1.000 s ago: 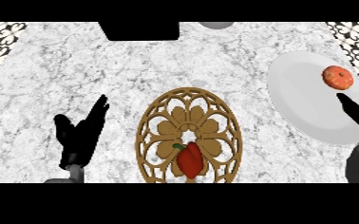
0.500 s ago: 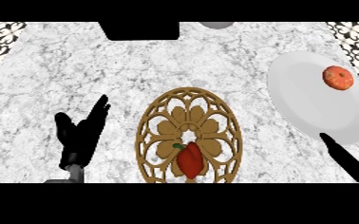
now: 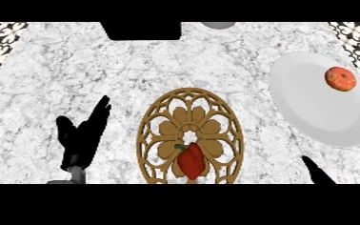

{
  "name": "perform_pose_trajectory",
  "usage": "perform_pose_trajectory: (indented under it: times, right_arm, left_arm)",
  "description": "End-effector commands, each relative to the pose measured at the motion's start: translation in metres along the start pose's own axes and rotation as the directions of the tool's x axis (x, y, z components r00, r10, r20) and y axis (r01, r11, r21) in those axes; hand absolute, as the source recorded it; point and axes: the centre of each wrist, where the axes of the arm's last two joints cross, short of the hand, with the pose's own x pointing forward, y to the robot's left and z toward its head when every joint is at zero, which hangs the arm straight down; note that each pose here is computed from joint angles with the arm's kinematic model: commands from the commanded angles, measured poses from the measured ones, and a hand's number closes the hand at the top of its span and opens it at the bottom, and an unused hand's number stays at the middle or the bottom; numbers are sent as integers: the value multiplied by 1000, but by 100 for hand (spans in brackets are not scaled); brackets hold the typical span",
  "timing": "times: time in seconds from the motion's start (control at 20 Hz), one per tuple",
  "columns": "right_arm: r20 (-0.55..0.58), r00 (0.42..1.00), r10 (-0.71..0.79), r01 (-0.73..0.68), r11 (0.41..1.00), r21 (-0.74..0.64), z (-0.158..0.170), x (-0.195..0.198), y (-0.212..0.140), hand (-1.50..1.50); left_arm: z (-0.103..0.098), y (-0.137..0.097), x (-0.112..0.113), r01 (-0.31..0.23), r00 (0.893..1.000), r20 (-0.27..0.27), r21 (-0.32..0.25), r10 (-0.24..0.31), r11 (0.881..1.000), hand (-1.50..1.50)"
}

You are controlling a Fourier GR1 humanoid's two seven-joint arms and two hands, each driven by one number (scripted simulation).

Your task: Pick the squash from the placemat and place it in the plate

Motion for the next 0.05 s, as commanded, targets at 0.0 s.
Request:
perform_pose_trajectory:
  times: [0.0]
  right_arm:
    - [13,1000,11,-11,1000,-7,16,13,-15,-150]
  left_arm:
    - [-6,-6,-10,-23,999,-48,-6,23,1000,0]
